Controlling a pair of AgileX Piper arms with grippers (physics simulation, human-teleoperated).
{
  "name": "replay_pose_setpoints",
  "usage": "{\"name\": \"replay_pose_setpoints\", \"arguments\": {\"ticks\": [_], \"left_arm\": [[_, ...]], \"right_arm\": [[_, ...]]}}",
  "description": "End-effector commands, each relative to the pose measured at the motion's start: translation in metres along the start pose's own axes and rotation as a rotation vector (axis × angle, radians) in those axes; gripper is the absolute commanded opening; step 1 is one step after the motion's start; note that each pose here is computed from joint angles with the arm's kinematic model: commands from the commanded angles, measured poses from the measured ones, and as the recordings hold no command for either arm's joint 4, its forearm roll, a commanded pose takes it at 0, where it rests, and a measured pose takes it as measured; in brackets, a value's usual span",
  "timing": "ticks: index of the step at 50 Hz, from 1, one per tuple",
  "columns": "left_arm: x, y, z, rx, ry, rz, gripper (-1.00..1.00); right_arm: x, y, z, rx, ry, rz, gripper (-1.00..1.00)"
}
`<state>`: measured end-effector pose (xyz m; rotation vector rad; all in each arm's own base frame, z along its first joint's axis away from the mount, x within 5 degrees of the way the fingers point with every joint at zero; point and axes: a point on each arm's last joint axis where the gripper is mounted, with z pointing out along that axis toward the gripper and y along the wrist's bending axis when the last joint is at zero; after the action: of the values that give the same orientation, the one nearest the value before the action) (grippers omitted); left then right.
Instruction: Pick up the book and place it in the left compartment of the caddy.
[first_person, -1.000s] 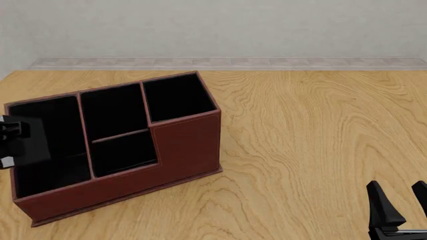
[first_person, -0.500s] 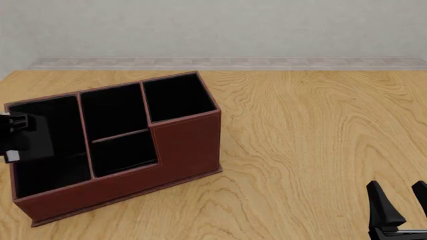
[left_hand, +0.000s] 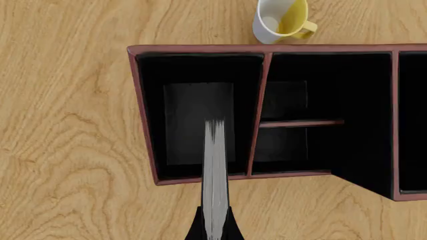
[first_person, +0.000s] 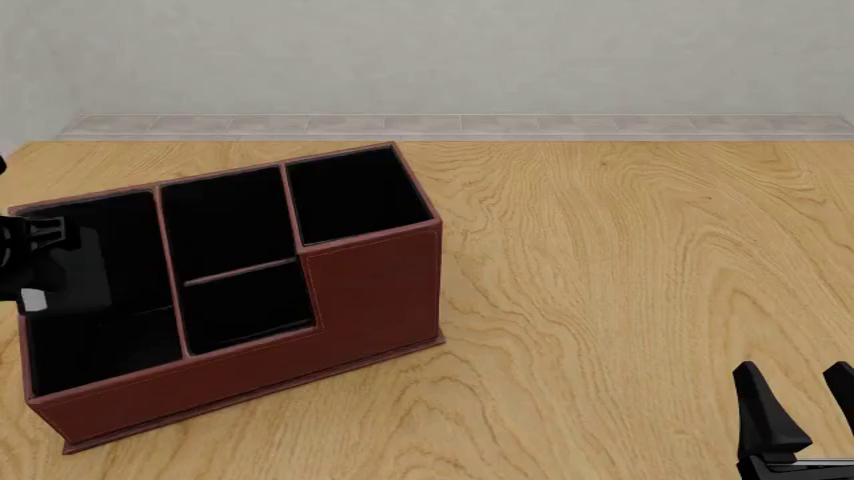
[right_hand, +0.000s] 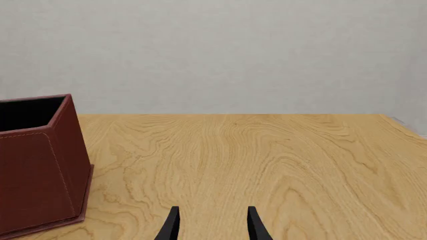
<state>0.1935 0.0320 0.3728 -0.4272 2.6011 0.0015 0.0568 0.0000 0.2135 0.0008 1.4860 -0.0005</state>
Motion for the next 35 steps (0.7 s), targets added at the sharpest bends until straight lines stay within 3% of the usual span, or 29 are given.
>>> {"name": "replay_pose_setpoints", "arguments": {"ticks": [1,35], "left_arm": [[-0.002,0.000,0.006,-0.002,0.012,0.019,-1.00],[-0.003,0.004,0.054,-0.016,0.045,0.019,-1.00]], "right_arm": [[0.000,0.000,0.000,0.000,-0.001,0.000,1.00],[0.000,0.000,0.000,0.000,-0.001,0.000,1.00]]}}
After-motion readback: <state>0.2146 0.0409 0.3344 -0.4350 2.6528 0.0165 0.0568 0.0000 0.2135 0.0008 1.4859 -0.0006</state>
